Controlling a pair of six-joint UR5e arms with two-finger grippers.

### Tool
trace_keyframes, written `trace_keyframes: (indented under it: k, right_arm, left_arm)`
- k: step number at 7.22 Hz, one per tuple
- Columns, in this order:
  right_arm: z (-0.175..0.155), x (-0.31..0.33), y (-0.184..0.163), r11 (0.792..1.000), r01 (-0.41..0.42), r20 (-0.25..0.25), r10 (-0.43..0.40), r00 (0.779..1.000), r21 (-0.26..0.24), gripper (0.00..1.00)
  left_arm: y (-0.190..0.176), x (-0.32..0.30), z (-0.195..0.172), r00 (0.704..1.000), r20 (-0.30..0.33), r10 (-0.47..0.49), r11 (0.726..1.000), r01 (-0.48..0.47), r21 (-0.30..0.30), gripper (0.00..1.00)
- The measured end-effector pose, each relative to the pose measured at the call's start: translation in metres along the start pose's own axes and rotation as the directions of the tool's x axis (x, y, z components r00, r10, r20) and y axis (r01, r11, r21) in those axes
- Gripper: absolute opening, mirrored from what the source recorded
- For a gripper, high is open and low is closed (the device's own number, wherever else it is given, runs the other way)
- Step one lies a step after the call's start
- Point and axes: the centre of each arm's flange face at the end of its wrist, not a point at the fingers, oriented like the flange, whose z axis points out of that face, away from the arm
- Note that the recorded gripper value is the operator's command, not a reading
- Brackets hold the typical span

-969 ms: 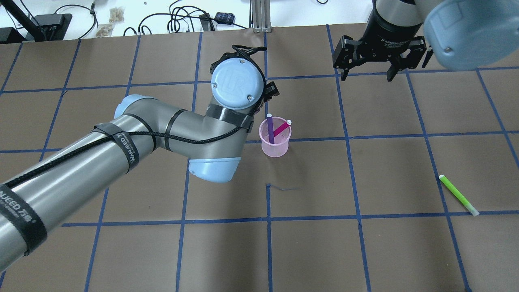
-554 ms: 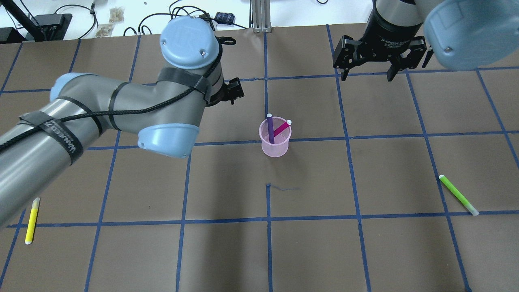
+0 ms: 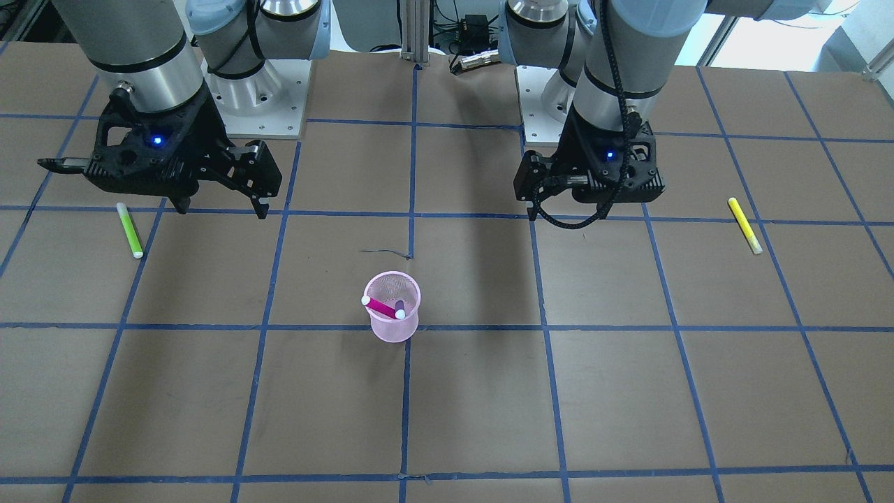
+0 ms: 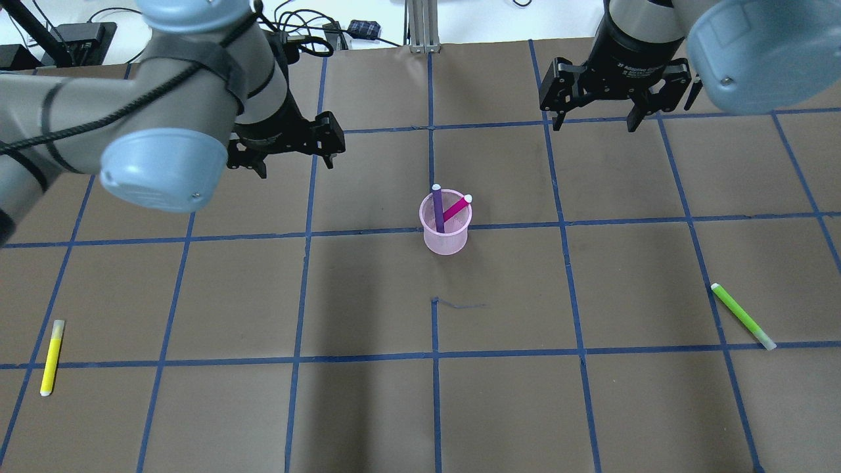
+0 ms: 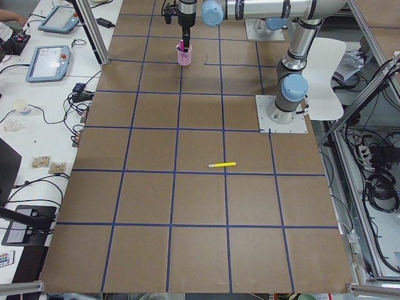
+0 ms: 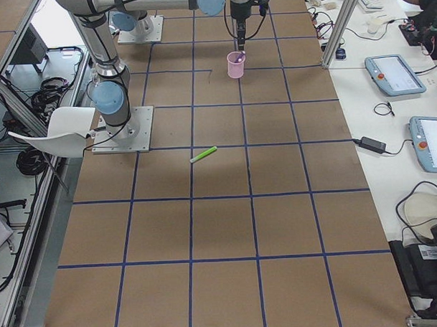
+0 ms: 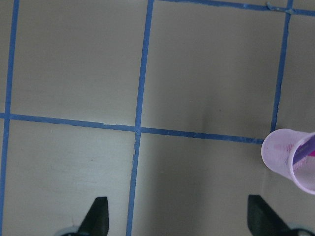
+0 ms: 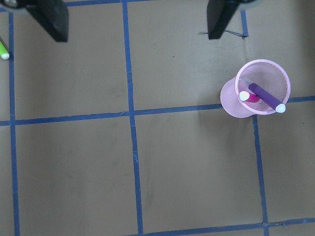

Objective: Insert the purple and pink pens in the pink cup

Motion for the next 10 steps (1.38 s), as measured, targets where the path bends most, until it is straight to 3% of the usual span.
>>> trace_keyframes:
  k: [2,5,10]
  right_arm:
    - [0.000,0.000,0.000,1.000,0.001,0.000,-0.001,1.000,0.000,1.00]
    - [-0.001,0.000,0.000,1.000,0.000,0.000,0.000,1.000,0.002,1.00]
    - [-0.001,0.000,0.000,1.000,0.002,0.001,-0.002,1.000,0.003,1.00]
  left_arm:
    - [0.006,-0.025,-0.028,1.000,-0.006,0.008,0.999,-0.008,-0.033,1.00]
    - [0.011,-0.030,-0.033,1.000,-0.011,0.026,0.998,-0.026,-0.058,1.00]
    - [0.030,-0.029,-0.056,0.999,-0.017,0.052,0.998,-0.052,-0.036,1.00]
